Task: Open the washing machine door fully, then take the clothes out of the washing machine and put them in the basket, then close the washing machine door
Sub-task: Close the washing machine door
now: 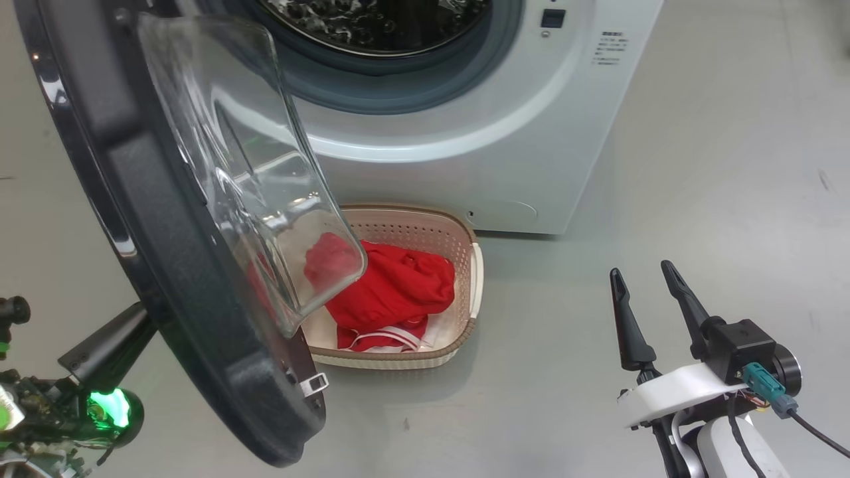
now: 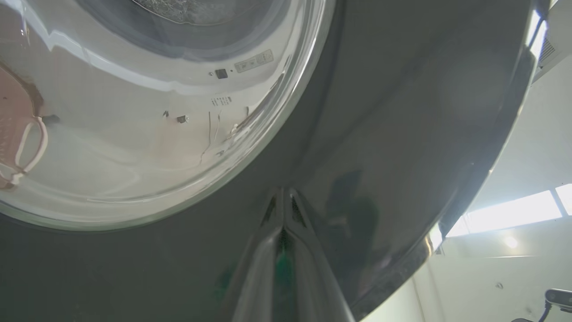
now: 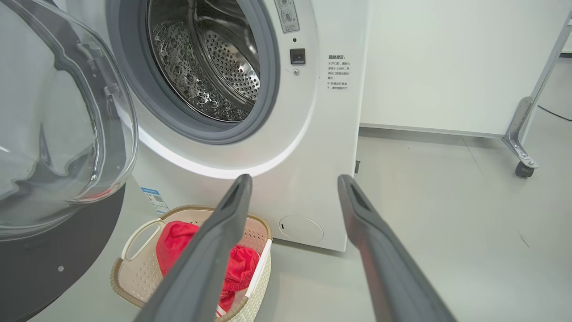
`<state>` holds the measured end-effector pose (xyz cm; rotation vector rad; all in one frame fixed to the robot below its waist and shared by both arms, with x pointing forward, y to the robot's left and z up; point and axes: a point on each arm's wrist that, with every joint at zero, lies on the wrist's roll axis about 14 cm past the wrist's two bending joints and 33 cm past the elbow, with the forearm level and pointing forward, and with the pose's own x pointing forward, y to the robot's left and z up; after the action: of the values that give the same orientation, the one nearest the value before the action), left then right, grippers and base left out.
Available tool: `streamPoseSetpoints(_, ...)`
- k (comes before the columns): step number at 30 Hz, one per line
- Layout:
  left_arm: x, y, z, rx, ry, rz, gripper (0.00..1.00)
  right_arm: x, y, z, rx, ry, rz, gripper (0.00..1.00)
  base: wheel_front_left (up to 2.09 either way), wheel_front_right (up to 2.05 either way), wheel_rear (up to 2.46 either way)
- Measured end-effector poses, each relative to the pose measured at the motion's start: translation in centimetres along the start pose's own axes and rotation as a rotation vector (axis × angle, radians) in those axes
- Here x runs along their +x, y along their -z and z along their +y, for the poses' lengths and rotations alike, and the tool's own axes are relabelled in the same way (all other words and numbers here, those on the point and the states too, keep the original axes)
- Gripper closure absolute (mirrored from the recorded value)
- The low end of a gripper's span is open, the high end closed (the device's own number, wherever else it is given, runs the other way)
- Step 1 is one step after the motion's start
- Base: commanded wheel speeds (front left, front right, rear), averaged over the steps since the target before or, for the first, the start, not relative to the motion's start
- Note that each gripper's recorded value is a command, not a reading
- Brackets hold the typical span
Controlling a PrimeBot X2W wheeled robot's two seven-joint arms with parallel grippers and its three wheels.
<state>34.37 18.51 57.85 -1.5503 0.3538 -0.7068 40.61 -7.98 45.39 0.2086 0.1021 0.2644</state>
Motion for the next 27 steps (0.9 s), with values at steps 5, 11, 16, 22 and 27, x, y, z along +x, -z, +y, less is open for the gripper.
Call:
streamPoseSetpoints(5,1.6,0.7,0.8,-0.028,0.003,0.039,1.0,-0.4,-0.2,-1.2,0.0,0.038,-0.008,0.0,0.0,0.0,0.0)
streamPoseSetpoints(11,3.6,1.1,1.8,-0.028,-0.009,0.077,1.0,-0.8,-0.3,-2.4,0.006,0.08,-0.012,0.0,0.0,0.0,0.0)
streamPoseSetpoints(16,5.1,1.1,2.5,-0.04,-0.009,0.098,1.0,-1.2,-0.2,-3.4,0.007,0.112,-0.01,0.0,0.0,0.0,0.0)
streamPoseSetpoints(22,7.4,0.8,3.2,-0.055,-0.001,0.119,1.0,-1.4,-0.2,-4.8,0.016,0.158,-0.01,0.0,0.0,0.0,0.0)
streamPoseSetpoints(27,9.7,0.9,3.9,-0.072,0.018,0.146,1.0,-1.6,0.0,-6.3,0.026,0.203,-0.004,0.0,0.0,0.0,0.0)
